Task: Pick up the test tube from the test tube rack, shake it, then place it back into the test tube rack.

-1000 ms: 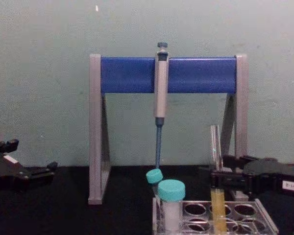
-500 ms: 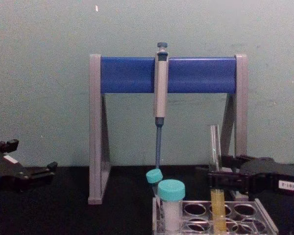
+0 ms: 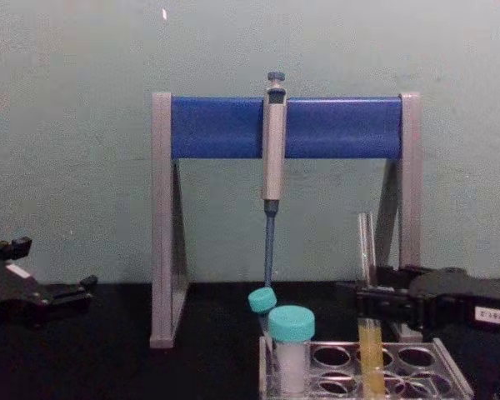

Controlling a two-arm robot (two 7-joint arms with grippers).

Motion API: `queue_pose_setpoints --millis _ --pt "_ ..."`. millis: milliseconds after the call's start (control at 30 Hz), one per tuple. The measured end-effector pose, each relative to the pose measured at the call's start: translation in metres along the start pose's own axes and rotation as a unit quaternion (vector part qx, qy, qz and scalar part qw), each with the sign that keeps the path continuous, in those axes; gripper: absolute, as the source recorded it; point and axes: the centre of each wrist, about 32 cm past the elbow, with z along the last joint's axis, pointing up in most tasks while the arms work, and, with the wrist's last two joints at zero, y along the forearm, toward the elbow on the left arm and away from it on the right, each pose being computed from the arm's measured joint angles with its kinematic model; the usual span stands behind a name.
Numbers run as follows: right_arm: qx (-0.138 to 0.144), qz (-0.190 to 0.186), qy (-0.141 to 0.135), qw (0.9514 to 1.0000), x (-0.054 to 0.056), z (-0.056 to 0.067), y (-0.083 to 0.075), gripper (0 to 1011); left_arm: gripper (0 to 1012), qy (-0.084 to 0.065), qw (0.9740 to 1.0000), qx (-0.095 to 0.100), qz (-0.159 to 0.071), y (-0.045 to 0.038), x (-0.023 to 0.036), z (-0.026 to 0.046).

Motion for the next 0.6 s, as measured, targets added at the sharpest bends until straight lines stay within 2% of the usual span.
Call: queue_pose_setpoints --millis 67,100,233,567,600 --pt "0.000 0.000 0.000 1.0000 0.0000 0.0000 -0.0001 755 1010 0.000 1.0000 0.000 0.000 0.0000 0.0000 0.0000" --pt "0.000 0.000 0.000 1.0000 0.0000 0.0000 -0.0001 755 1010 0.000 1.0000 0.000 0.000 0.0000 0.0000 0.0000" --pt "0.000 0.000 0.000 1.0000 -0.0001 0.0000 -0.0001 602 1010 0.000 1.0000 0.000 0.000 0.0000 0.0000 0.0000" --pt "0.001 0.000 0.001 1.0000 -0.0001 0.0000 -0.0001 312 1010 0.000 1.0000 0.000 0.000 0.0000 0.0000 0.0000" --pt "0.001 0.000 0.001 1.0000 -0.0002 0.0000 -0.0001 257 1009 0.000 1.0000 0.000 0.000 0.0000 0.0000 0.0000"
